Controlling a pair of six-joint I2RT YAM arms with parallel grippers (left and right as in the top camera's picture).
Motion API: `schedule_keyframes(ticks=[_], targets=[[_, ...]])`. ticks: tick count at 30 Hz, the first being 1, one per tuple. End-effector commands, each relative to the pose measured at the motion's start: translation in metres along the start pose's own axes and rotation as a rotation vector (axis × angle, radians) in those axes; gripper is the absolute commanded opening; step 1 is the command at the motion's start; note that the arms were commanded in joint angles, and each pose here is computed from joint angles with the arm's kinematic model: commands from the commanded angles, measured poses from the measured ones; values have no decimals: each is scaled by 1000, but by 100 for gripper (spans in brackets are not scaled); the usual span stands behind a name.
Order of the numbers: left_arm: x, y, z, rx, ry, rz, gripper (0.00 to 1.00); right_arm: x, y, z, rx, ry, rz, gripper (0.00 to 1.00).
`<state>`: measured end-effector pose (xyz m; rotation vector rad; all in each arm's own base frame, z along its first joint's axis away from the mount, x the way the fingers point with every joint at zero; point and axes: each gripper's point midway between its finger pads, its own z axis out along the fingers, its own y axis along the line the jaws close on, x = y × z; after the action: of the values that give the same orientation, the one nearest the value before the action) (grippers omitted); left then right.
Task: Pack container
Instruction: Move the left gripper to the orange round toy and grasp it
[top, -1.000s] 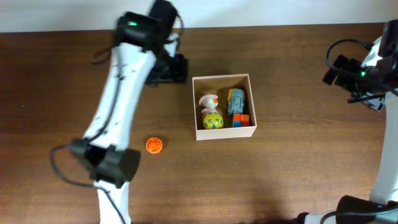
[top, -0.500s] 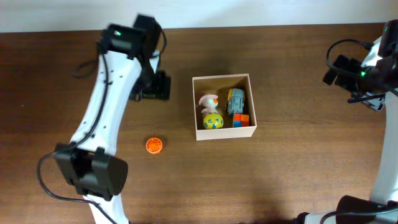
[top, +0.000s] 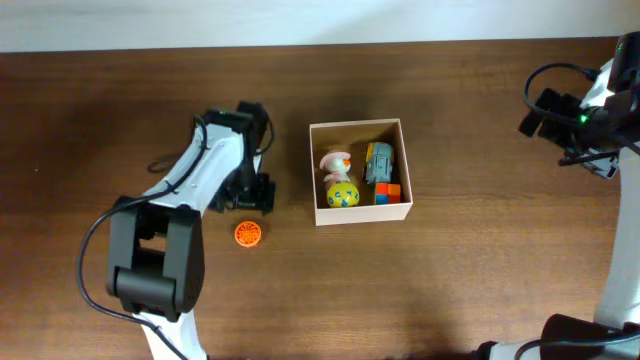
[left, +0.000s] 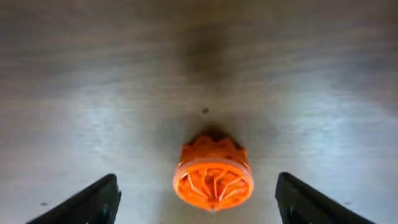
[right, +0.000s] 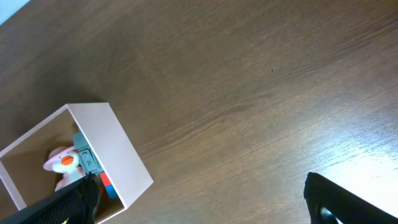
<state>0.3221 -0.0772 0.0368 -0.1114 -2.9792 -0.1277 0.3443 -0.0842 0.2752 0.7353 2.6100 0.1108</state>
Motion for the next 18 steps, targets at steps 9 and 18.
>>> schedule_keyframes(ticks=[9, 18], targets=[[34, -9, 43, 69, 112, 14, 72, 0, -2, 3, 6, 7, 13, 99], [31, -10, 49, 72, 92, 15, 55, 0, -2, 3, 6, 7, 13, 99]])
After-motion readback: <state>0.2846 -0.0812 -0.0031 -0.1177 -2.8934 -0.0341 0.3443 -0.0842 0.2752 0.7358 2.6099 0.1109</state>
